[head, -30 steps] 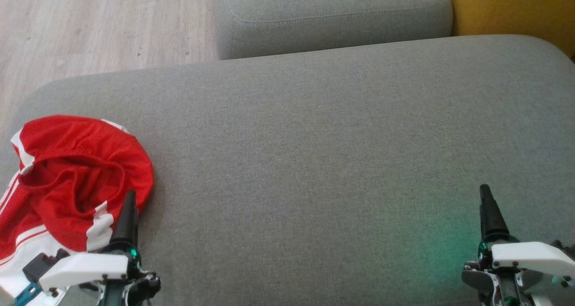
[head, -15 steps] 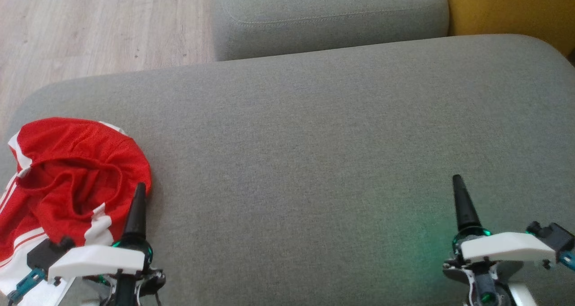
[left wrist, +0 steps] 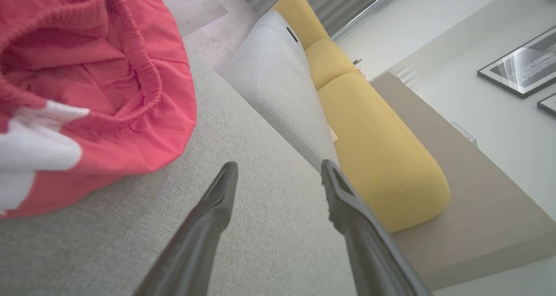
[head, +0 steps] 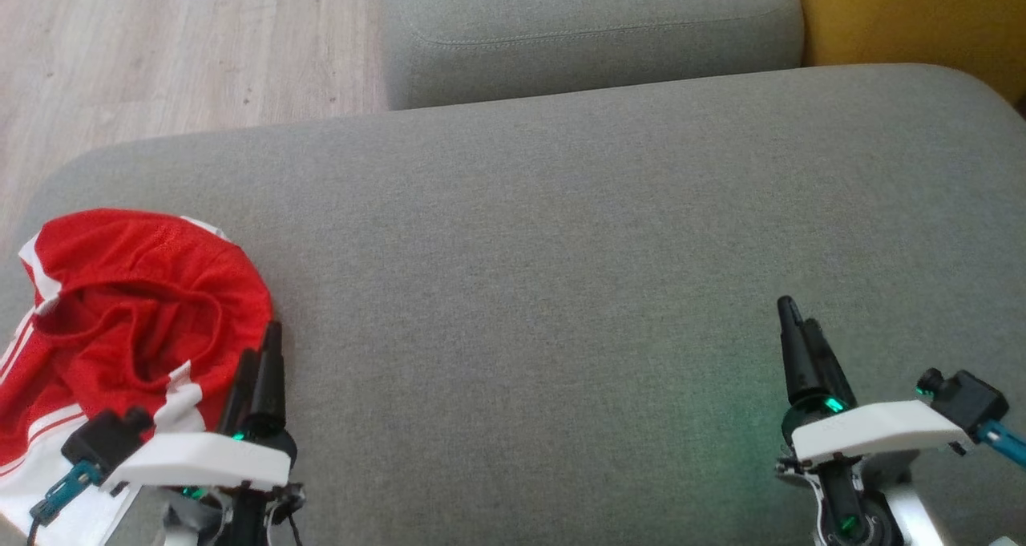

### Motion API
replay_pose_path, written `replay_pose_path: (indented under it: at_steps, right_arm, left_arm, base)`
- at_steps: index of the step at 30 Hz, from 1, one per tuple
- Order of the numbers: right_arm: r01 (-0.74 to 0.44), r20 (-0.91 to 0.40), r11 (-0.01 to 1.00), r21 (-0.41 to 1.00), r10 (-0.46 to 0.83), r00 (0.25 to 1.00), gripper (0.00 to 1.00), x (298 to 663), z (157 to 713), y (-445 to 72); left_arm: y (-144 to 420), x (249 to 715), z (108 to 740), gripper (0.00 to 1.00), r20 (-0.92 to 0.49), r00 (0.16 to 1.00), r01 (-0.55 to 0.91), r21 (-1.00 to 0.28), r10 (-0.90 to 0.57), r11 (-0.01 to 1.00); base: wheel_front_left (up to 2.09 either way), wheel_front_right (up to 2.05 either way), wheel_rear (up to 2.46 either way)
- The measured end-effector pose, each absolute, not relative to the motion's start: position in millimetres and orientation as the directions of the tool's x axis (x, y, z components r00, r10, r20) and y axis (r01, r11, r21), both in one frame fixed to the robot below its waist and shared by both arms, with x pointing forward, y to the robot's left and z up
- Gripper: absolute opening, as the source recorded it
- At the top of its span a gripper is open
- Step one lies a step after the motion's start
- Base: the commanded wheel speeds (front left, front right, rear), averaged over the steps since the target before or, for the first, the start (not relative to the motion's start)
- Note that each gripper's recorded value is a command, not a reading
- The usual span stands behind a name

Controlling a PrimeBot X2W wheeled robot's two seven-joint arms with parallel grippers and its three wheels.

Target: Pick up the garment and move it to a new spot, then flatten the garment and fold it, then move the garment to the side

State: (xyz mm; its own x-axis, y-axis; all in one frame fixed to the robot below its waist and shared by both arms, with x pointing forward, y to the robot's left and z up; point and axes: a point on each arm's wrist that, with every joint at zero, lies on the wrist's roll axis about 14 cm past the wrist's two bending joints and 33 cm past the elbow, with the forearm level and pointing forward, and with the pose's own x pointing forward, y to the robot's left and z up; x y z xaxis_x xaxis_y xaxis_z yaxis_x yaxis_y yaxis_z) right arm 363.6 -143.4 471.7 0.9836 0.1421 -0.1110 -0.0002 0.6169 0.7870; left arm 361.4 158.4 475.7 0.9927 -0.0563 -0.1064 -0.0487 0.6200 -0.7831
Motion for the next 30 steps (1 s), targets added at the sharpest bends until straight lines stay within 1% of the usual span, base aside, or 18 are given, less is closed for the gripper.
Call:
replay_pose_path:
  at_steps: [9,13,21,30]
  right_arm:
    - [-0.036,-0.065,0.698,0.715,0.118,0.991,1.00,365.2,483.3,-146.9]
    - [-0.079,-0.064,0.739,0.669,0.163,0.985,1.00,361.0,482.8,-131.7]
    - [-0.100,-0.063,0.807,0.582,0.168,0.984,1.00,354.7,480.3,-130.4]
    - [-0.167,-0.038,0.862,0.479,0.210,0.977,1.00,351.1,485.4,-117.4]
  left_arm:
    - [156.1,357.9,480.6,1.00,-0.097,0.994,-0.037,-0.703,-0.044,0.711]
    - [150.7,352.5,479.3,1.00,-0.098,0.994,-0.022,-0.661,-0.057,0.750]
    - [148.3,351.2,488.8,1.00,-0.064,0.996,0.011,-0.566,-0.058,0.824]
    - [149.8,348.1,494.7,1.00,-0.042,0.998,0.017,-0.456,-0.040,0.890]
  base:
    - [0.00,0.00,0.00]
    - [0.00,0.00,0.00]
    - [0.00,0.00,0.00]
    - [0.00,0.00,0.00]
